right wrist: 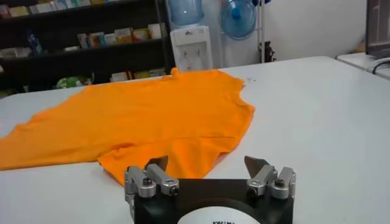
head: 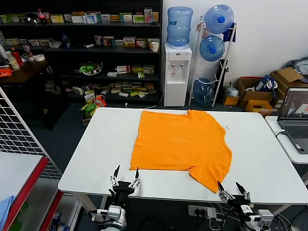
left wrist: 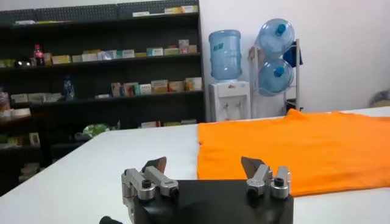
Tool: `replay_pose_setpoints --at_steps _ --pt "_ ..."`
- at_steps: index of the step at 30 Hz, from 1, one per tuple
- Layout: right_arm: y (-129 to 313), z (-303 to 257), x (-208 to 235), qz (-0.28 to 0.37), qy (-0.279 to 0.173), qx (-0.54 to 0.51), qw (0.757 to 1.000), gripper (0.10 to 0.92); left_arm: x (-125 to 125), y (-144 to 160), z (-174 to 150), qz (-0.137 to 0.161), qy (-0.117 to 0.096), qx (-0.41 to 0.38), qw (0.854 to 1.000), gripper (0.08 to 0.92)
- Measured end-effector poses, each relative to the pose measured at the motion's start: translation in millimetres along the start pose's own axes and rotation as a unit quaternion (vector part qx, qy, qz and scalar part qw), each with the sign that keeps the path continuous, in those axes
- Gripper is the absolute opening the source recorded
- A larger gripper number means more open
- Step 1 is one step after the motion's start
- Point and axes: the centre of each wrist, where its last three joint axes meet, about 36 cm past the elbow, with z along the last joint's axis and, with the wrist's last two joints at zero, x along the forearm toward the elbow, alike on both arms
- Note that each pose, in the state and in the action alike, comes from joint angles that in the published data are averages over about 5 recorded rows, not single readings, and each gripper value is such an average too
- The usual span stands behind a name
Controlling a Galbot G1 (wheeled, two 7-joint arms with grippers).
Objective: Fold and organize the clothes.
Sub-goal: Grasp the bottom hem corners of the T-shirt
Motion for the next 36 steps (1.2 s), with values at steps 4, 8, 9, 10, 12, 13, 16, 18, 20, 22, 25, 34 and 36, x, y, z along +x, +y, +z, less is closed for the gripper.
replay_pose_setpoints --at_steps 4,8,9,10,12,13,16,18,20,22,25,34,36 --pt "2 -1 -5 0.0 0.002 -0.004 1.0 0.823 -5 -1 -4 0.004 0.011 0.002 1.0 0.823" --pt "5 -5 -12 -0.001 0.004 -0.007 1.0 0.823 -14 0 -6 0.003 0.033 0.007 0.999 0.823" --pt "6 -6 -14 -0.002 0.005 -0.007 1.0 0.823 -17 1 -7 0.002 0.039 0.009 0.999 0.823" --pt "7 -7 -15 -0.002 0.006 -0.007 1.0 0.823 -19 1 -7 0.001 0.045 0.01 0.999 0.823" --pt "7 -8 -18 -0.002 0.008 -0.009 1.0 0.823 -25 3 -8 -0.001 0.059 0.013 0.998 0.823" --pt "8 -9 -19 -0.002 0.009 -0.009 1.0 0.823 -27 4 -8 -0.003 0.066 0.014 0.998 0.823" --pt "8 -9 -22 0.0 0.014 -0.011 1.0 0.823 -36 6 -7 -0.006 0.086 0.018 0.996 0.823" --pt "9 -9 -24 0.0 0.017 -0.012 1.0 0.823 -41 7 -8 -0.008 0.098 0.021 0.995 0.822" --pt "10 -9 -27 0.0 0.02 -0.013 1.0 0.821 -46 9 -7 -0.008 0.109 0.022 0.994 0.819" --pt "10 -8 -29 0.001 0.023 -0.015 1.0 0.811 -50 10 -6 -0.008 0.121 0.024 0.992 0.806" --pt "12 -7 -32 0.003 0.027 -0.017 0.999 0.748 -54 11 -5 -0.008 0.134 0.026 0.991 0.747" --pt "15 -4 -39 0.009 0.041 -0.023 0.999 0.489 -61 14 -6 -0.01 0.147 0.029 0.989 0.488" --pt "16 -3 -39 0.009 0.042 -0.024 0.999 0.428 -60 15 -6 -0.009 0.147 0.028 0.989 0.428"
